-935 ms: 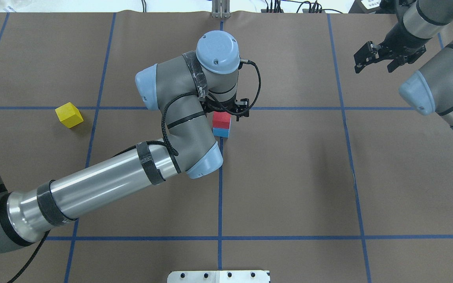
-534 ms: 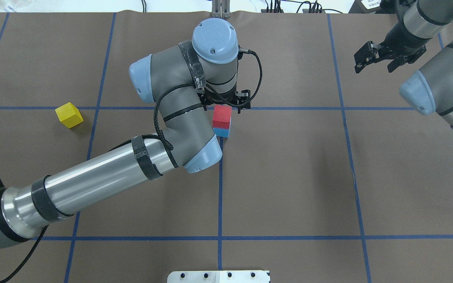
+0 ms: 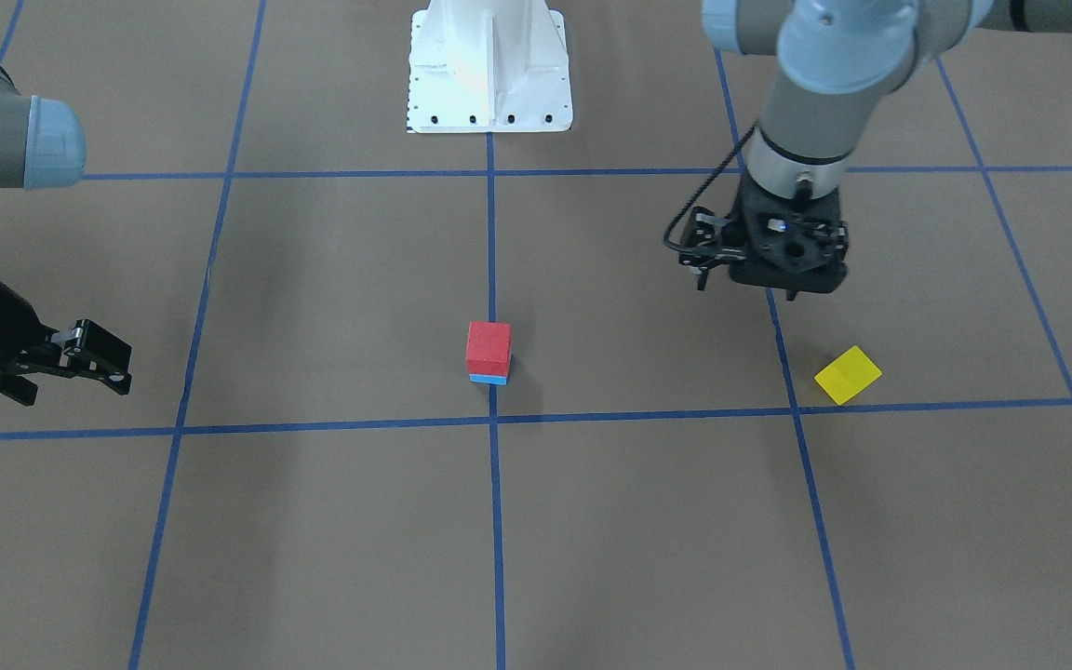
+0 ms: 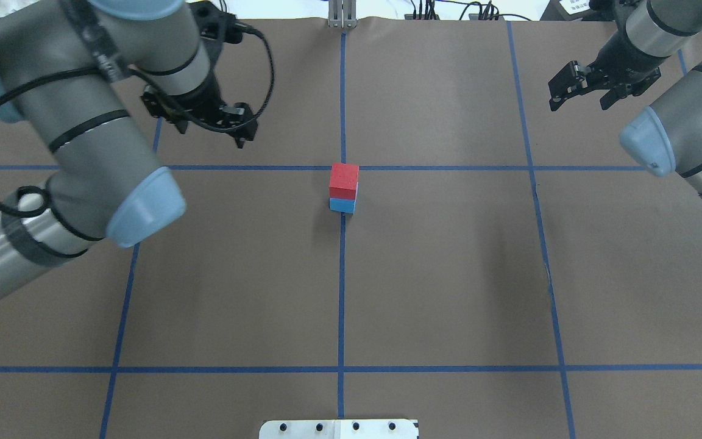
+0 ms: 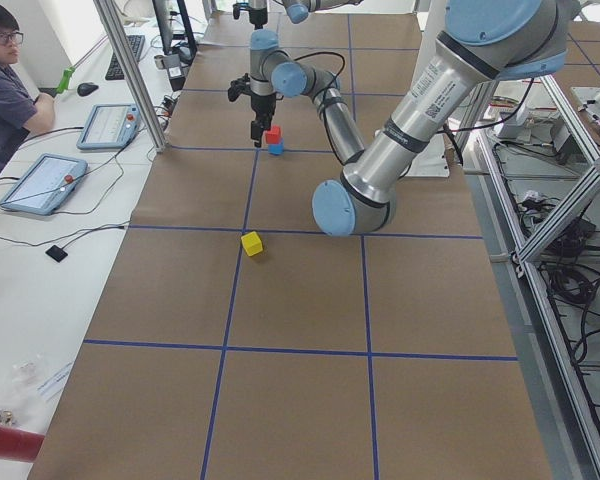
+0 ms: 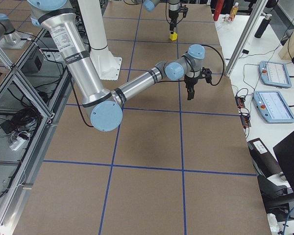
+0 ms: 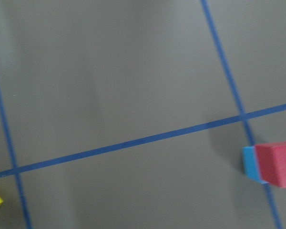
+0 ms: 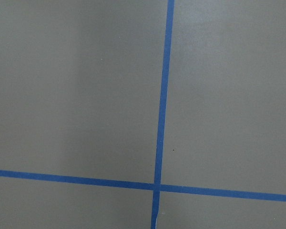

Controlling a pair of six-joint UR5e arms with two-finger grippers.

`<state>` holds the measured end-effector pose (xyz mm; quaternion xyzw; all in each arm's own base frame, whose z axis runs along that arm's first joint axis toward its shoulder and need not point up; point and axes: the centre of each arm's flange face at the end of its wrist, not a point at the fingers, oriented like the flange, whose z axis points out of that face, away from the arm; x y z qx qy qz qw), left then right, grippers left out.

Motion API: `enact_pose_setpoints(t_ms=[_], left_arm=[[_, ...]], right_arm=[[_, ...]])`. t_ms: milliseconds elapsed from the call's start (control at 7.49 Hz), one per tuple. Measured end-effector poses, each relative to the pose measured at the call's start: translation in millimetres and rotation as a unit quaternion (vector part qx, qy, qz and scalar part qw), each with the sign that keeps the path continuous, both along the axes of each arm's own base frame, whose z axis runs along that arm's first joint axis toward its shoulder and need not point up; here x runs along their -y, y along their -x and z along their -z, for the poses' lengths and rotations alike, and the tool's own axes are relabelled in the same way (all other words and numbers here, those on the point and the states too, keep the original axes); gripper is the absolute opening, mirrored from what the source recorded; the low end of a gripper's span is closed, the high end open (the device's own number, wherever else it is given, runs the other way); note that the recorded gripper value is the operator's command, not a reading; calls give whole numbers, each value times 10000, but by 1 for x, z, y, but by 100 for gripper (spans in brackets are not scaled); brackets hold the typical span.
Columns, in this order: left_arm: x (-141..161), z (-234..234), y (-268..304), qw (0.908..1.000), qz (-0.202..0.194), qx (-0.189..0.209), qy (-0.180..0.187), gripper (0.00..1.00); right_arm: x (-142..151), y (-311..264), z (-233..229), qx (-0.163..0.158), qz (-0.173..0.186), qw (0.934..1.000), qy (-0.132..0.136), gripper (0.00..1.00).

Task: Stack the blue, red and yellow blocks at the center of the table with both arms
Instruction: 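Move the left gripper back toward the yellow cube, then lower the left gripper onto the yellow cube and grasp it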

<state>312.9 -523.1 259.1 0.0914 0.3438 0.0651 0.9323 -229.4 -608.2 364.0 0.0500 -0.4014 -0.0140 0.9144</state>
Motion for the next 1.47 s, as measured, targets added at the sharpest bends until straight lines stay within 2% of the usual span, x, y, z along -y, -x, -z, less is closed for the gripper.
enact_pose_setpoints(t_ms=[134, 401, 534, 802, 1202, 1469], left_arm=[[-4, -41, 23, 9993, 290, 11, 216, 100], [-1, -97, 33, 9914, 1038, -94, 787, 100], [4, -126, 31, 9877, 1253, -152, 917, 100], [11, -178, 27, 9839, 1495, -228, 957, 100], [23, -203, 17, 9757, 1902, -116, 1085, 100], [29, -201, 4, 9734, 1982, -98, 1146, 100]], right_arm=[[0, 0, 2, 4, -4, 10000, -14, 99], [0, 1, 4, 5, -7, 10000, -34, 99], [0, 2, 4, 0, -9, 10000, -33, 99], [0, 2, 4, -4, -9, 10000, -28, 99], [0, 2, 3, -5, -5, 10000, -23, 99], [0, 2, 3, 2, -1, 10000, -26, 99]])
